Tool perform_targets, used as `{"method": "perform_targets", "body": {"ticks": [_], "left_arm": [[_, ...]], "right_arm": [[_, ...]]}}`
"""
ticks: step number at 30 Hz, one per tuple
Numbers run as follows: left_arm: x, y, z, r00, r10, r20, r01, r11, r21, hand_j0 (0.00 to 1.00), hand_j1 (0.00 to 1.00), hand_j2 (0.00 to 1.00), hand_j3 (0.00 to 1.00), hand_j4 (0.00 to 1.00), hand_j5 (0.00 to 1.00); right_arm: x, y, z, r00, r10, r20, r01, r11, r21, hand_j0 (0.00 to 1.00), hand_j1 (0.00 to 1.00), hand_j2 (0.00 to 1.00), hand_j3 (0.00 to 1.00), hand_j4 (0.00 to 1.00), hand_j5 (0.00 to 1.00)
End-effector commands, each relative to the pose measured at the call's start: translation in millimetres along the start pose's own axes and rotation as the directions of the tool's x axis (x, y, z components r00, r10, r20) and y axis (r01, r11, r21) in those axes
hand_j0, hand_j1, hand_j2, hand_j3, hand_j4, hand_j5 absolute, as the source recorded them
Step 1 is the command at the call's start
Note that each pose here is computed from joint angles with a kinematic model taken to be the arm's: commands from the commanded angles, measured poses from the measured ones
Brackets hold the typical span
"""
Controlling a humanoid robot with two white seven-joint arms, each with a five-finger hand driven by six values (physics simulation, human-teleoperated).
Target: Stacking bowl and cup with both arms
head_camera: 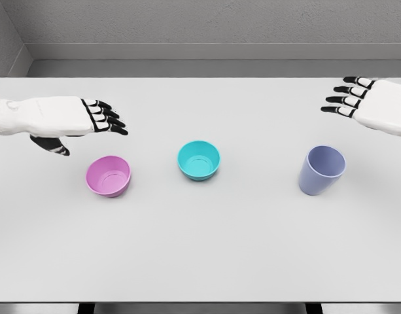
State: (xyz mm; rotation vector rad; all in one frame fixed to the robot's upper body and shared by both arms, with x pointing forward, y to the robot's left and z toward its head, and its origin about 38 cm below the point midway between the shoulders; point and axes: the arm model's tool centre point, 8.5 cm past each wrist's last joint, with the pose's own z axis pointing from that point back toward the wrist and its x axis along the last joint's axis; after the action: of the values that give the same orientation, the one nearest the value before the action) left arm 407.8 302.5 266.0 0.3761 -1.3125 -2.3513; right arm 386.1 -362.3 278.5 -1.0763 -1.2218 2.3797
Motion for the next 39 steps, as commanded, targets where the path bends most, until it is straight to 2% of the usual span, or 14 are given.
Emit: {"method": "perform_targets", "body": {"ticks": [1, 3, 5, 6, 11, 15, 17, 19, 21, 23, 26, 30, 35, 39], "left_arm": [[4.8, -21.0, -12.8, 0.999, 0.024, 0.026, -0.021, 0.996, -0.084, 1.0, 1.0, 1.0, 1.0, 1.0, 1.0], [5.5, -22.4, -13.7, 1.0, -0.002, 0.02, 0.004, 0.995, -0.103, 1.0, 1.0, 1.0, 1.0, 1.0, 1.0], [6.8, -21.1, -14.0, 1.0, -0.007, 0.023, 0.01, 0.995, -0.101, 1.0, 1.0, 1.0, 1.0, 1.0, 1.0], [9.2, -19.6, -14.9, 0.999, -0.013, 0.03, 0.016, 0.995, -0.098, 1.0, 1.0, 1.0, 1.0, 1.0, 1.0], [11.9, -16.6, -17.4, 0.999, -0.011, 0.043, 0.014, 0.996, -0.084, 1.0, 1.0, 1.0, 1.0, 1.0, 1.0], [14.4, -16.7, -21.4, 0.998, -0.008, 0.054, 0.013, 0.997, -0.08, 1.0, 1.0, 1.0, 1.0, 1.0, 1.0], [16.1, -18.8, -24.9, 0.998, -0.003, 0.063, 0.008, 0.997, -0.08, 1.0, 1.0, 1.0, 1.0, 1.0, 1.0], [18.3, -24.1, -29.0, 0.997, 0.004, 0.073, 0.003, 0.996, -0.094, 1.0, 1.0, 1.0, 1.0, 1.0, 1.0], [17.2, -26.3, -31.5, 0.997, 0.011, 0.073, -0.004, 0.995, -0.097, 1.0, 1.0, 1.0, 1.0, 1.0, 1.0], [17.7, -28.1, -32.5, 0.997, 0.013, 0.074, -0.006, 0.995, -0.1, 1.0, 1.0, 1.0, 1.0, 1.0, 1.0], [18.2, -30.5, -34.2, 0.997, 0.003, 0.072, 0.005, 0.994, -0.112, 1.0, 1.0, 1.0, 1.0, 1.0, 1.0], [16.5, -33.0, -34.1, 0.998, -0.008, 0.062, 0.016, 0.992, -0.125, 1.0, 1.0, 1.0, 1.0, 1.0, 1.0], [13.5, -35.7, -39.8, 0.998, -0.017, 0.054, 0.024, 0.991, -0.135, 1.0, 1.0, 1.0, 1.0, 1.0, 1.0], [13.2, -40.3, -42.3, 0.998, -0.007, 0.056, 0.015, 0.989, -0.146, 1.0, 1.0, 1.0, 1.0, 1.0, 1.0]], "right_arm": [[5.3, 1.1, -4.0, 1.0, -0.02, 0.018, 0.02, 1.0, -0.01, 1.0, 1.0, 1.0, 1.0, 1.0, 1.0], [5.5, -0.4, -2.9, 0.996, -0.078, 0.032, 0.079, 0.996, -0.038, 1.0, 1.0, 1.0, 1.0, 1.0, 1.0], [8.1, 2.0, -2.9, 0.983, -0.173, 0.066, 0.178, 0.982, -0.068, 1.0, 1.0, 1.0, 1.0, 1.0, 1.0], [6.9, 2.1, -2.0, 0.978, -0.197, 0.069, 0.202, 0.976, -0.078, 1.0, 1.0, 1.0, 1.0, 1.0, 1.0], [1.5, 1.3, 4.7, 0.971, -0.229, 0.069, 0.234, 0.968, -0.084, 1.0, 1.0, 1.0, 1.0, 1.0, 1.0], [10.0, 1.6, 6.2, 0.919, -0.367, 0.145, 0.384, 0.916, -0.114, 1.0, 1.0, 1.0, 1.0, 1.0, 1.0], [11.4, 1.8, 10.4, 0.884, -0.432, 0.176, 0.455, 0.883, -0.118, 1.0, 1.0, 1.0, 1.0, 1.0, 1.0], [11.0, 1.9, 14.1, 0.862, -0.47, 0.189, 0.496, 0.86, -0.119, 1.0, 1.0, 1.0, 1.0, 1.0, 1.0], [9.6, 6.5, 23.4, 0.837, -0.512, 0.192, 0.534, 0.841, -0.089, 1.0, 1.0, 1.0, 1.0, 1.0, 1.0], [8.3, 6.6, 26.5, 0.829, -0.525, 0.192, 0.547, 0.832, -0.088, 1.0, 1.0, 1.0, 1.0, 1.0, 1.0], [12.0, 15.6, 27.1, 0.801, -0.566, 0.196, 0.587, 0.807, -0.066, 1.0, 1.0, 1.0, 1.0, 1.0, 1.0], [19.6, 21.5, 23.6, 0.785, -0.583, 0.209, 0.603, 0.796, -0.045, 1.0, 1.0, 1.0, 1.0, 1.0, 1.0], [31.1, 26.8, 17.4, 0.74, -0.629, 0.241, 0.654, 0.756, -0.034, 1.0, 1.0, 1.0, 1.0, 1.0, 1.0], [36.9, 28.4, 12.3, 0.727, -0.637, 0.255, 0.666, 0.745, -0.039, 1.0, 1.0, 1.0, 1.0, 1.0, 1.0]]}}
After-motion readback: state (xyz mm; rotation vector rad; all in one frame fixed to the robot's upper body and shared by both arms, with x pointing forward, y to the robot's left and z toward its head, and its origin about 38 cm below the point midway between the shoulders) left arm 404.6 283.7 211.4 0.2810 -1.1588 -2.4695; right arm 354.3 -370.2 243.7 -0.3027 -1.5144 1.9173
